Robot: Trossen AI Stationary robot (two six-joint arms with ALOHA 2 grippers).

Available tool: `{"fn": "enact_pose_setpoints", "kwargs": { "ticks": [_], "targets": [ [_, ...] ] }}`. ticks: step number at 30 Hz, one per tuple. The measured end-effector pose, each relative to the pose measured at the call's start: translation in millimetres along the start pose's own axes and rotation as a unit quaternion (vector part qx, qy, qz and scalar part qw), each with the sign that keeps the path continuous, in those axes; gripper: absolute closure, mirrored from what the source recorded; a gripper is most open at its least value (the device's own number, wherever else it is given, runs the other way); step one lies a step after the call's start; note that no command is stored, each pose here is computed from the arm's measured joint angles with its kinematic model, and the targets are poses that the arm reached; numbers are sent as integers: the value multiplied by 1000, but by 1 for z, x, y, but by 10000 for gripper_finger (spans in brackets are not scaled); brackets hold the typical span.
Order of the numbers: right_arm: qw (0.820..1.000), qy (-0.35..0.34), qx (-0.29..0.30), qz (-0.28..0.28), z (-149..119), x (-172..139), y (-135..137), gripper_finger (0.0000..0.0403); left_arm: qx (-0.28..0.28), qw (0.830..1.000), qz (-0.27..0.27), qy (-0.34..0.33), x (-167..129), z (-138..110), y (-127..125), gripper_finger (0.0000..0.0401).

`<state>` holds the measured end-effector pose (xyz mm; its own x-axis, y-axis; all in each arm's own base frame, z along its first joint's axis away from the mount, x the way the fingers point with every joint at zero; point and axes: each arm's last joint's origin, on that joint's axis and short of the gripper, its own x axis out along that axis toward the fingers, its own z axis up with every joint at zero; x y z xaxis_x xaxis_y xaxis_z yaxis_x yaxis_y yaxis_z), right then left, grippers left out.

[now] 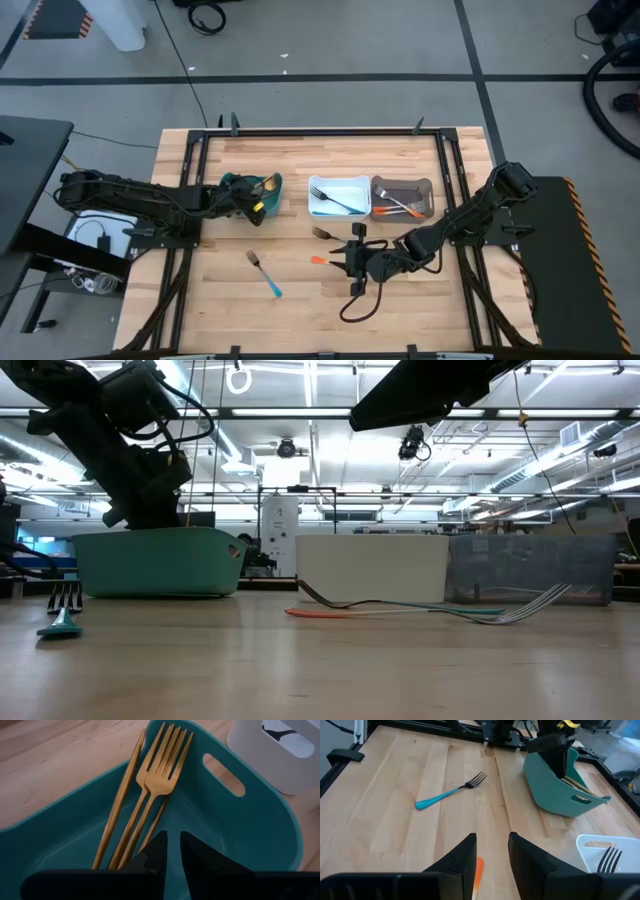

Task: Sort silverware by color (type)
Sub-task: Put the left blue fork into the white bin

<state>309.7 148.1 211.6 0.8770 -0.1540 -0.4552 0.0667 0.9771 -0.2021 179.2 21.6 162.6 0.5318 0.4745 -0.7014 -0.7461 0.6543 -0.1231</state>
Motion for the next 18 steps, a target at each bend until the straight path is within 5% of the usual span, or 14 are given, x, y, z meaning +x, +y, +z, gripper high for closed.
{"fn": "enact_pose_setpoints", "kwargs": {
  "ticks": [18],
  "targets": [
    [1000,-12,-29,-2,5,7,-11,284,-2,1000,1,1,0,0,0,339]
  ]
}}
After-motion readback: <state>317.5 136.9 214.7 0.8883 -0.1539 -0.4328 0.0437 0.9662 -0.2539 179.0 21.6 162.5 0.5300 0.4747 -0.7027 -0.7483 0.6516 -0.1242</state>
